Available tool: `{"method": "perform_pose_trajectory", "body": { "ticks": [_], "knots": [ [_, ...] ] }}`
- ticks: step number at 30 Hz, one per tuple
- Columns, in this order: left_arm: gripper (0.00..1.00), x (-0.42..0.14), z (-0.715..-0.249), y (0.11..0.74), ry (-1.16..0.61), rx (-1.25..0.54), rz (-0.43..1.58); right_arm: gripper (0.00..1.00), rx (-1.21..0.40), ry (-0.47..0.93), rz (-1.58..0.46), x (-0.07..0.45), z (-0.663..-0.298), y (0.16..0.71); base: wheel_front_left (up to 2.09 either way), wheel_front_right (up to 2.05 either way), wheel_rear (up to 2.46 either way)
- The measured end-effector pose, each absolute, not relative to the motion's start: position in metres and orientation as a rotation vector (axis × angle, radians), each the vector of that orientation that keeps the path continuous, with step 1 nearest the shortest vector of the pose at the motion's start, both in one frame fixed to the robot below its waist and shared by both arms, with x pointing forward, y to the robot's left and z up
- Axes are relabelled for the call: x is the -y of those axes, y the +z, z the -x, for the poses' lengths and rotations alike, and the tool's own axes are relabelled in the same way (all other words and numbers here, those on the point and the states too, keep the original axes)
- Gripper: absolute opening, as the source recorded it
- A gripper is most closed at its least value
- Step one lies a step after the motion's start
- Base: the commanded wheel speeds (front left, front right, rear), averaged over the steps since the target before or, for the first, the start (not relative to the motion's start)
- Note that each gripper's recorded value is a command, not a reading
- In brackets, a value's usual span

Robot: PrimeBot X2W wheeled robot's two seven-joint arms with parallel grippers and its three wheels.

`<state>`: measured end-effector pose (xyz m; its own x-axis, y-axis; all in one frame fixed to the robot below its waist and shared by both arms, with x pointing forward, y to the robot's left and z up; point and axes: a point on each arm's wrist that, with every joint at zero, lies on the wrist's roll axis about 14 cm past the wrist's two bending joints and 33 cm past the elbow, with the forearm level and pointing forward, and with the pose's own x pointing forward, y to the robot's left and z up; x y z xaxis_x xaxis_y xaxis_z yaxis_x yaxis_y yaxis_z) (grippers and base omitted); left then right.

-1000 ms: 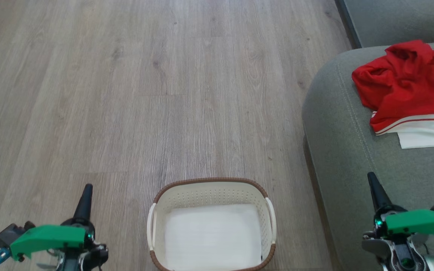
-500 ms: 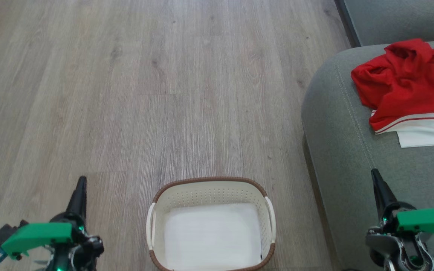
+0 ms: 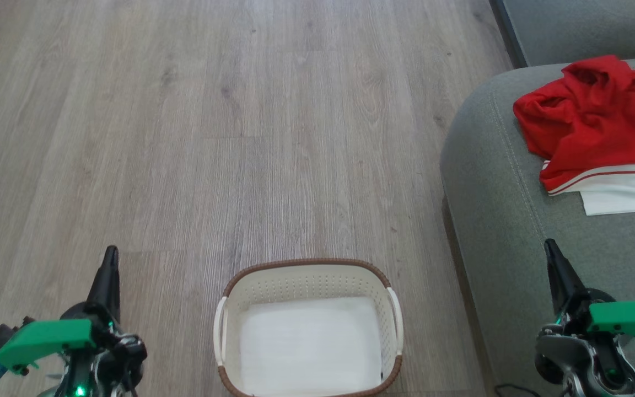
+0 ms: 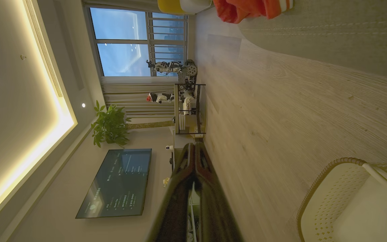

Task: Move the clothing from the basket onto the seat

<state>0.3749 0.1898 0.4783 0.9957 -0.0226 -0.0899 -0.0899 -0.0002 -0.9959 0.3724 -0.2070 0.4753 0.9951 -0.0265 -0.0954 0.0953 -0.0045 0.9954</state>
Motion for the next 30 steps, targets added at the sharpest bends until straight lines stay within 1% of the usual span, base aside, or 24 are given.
{"method": "perform_pose_trajectory", "body": {
  "ticks": [30],
  "knots": [
    [0.00,-0.1894,-0.3749,0.4783,0.050,-0.091,1.574,0.00,-0.054,-0.096,-1.573,0.2071,-0.3724,0.4754,0.00,0.00,0.00]
  ]
}}
